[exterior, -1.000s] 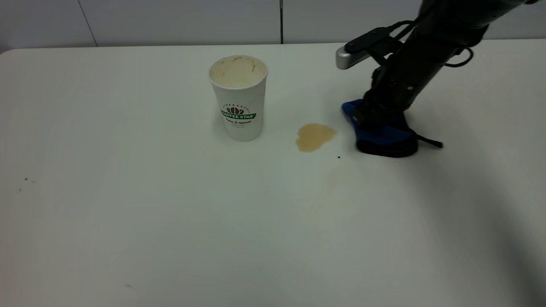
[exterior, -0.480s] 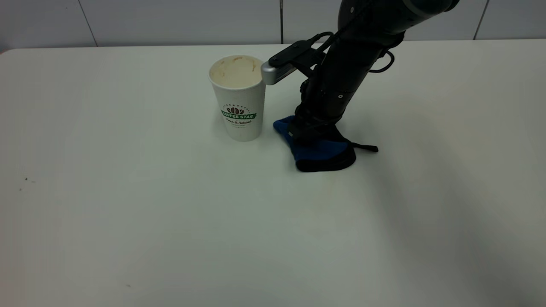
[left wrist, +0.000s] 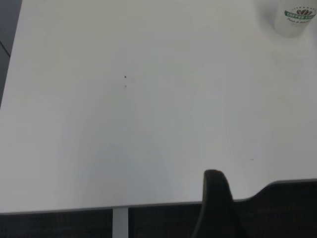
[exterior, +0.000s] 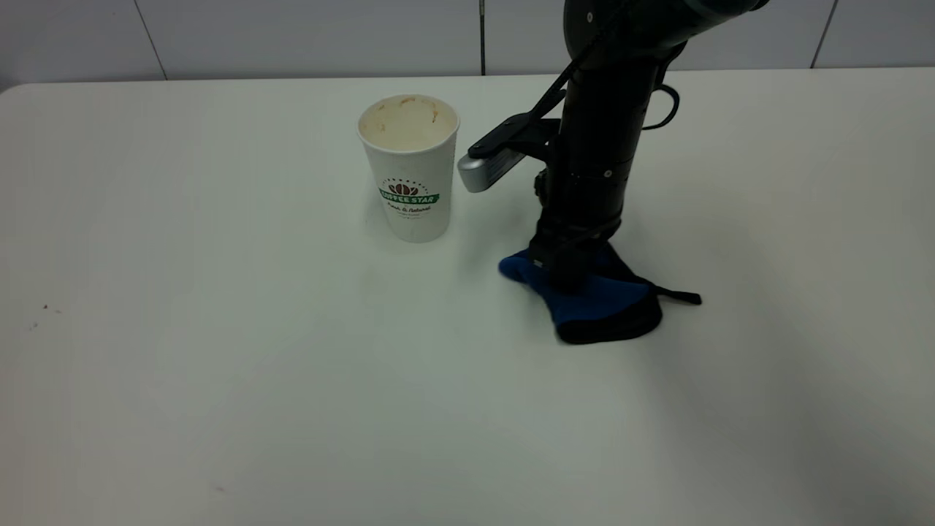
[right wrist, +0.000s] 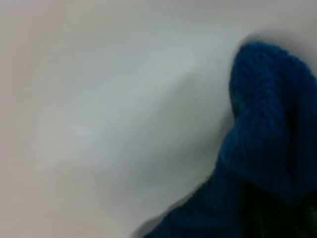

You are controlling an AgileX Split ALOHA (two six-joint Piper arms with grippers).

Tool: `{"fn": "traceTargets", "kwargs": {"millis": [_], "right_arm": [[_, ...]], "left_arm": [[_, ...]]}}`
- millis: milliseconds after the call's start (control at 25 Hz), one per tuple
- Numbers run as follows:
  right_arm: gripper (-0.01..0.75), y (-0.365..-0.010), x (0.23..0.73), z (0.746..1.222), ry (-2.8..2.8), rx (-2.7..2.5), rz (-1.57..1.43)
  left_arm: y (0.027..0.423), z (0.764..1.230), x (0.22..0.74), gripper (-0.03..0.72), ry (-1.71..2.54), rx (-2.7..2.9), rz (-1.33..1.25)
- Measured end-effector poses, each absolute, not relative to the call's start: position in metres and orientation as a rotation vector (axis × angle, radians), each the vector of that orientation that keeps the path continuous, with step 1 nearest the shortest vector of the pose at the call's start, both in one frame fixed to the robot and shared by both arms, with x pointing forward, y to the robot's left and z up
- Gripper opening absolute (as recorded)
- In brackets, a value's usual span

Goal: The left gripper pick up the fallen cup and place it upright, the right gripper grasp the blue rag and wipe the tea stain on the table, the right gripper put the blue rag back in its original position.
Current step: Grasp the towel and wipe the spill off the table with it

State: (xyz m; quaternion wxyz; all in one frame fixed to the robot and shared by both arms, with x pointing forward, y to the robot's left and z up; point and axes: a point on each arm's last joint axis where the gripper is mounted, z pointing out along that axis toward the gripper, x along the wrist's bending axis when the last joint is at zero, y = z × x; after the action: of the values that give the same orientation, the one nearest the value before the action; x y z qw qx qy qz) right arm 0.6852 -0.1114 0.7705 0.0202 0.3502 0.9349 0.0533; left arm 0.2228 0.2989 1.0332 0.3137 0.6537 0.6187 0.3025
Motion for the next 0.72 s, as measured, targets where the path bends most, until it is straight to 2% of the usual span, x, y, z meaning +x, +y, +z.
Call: {"fn": "traceTargets", "kwargs": {"millis": [280, 520, 720], "right_arm": [[0.074, -0.158, 0.720, 0.774, 2.477, 1.327, 0.130], [0.074, -0.247, 0.732, 0.773, 2.313, 1.620, 0.004], [0.079, -0.291, 0.726, 0.772, 2.275, 1.786, -0.115]], "left_arm": [[0.299, 1.033, 0.223, 0.524, 1.631, 1.723, 0.797], [0.299, 1.033, 0.223, 0.524, 1.631, 1.723, 0.797], [0.299, 1.033, 0.223, 0.524, 1.631, 1.723, 0.797]]}}
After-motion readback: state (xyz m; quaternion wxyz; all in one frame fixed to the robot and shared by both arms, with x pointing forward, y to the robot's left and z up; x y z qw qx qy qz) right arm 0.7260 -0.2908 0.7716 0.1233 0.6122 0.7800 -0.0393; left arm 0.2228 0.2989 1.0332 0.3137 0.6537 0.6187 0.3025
